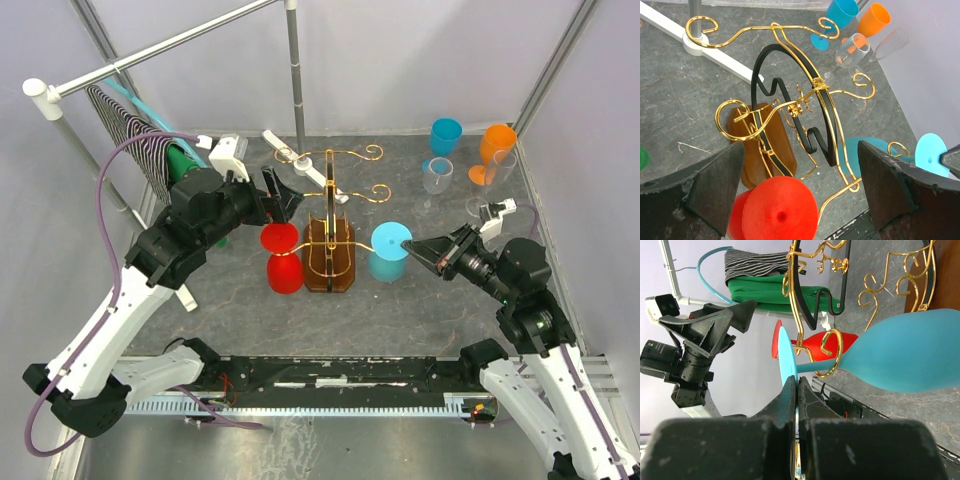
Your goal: Take the wine glass off the wine glass rack
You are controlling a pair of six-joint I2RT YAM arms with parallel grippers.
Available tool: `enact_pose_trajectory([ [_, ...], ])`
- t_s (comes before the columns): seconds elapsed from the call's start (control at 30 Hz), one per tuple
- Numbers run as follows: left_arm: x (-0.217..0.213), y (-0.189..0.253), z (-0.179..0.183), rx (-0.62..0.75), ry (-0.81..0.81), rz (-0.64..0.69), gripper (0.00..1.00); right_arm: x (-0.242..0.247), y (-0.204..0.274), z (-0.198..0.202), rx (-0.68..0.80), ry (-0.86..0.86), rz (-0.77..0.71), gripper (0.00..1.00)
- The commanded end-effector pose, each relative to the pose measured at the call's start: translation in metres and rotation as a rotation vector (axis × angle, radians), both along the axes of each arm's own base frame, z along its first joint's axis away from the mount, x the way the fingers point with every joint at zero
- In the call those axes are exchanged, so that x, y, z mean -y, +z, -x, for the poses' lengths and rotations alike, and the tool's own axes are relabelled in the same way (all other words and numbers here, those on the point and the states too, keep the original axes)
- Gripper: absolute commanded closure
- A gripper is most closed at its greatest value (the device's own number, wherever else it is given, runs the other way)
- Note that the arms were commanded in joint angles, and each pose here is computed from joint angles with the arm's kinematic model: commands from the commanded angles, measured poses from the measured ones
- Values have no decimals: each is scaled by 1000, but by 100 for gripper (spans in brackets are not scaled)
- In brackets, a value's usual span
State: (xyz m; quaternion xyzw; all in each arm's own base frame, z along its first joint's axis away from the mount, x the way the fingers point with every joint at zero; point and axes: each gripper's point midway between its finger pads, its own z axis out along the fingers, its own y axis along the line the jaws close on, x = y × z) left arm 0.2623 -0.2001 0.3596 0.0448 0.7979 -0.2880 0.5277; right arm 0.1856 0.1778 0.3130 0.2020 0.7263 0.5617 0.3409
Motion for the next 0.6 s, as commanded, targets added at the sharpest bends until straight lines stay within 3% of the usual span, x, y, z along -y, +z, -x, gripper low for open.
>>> enact_pose_trajectory([
  [0.0,-1,12,-2,53,-2,14,1,-4,12,11,30,46,-26,99],
  [0.23,7,8,-5,40,-18,30,1,-15,6,12,9,102,-64,99],
  [0.57,4,6,-6,40,-5,12,1,-46,40,-28,90,161,-113,99],
])
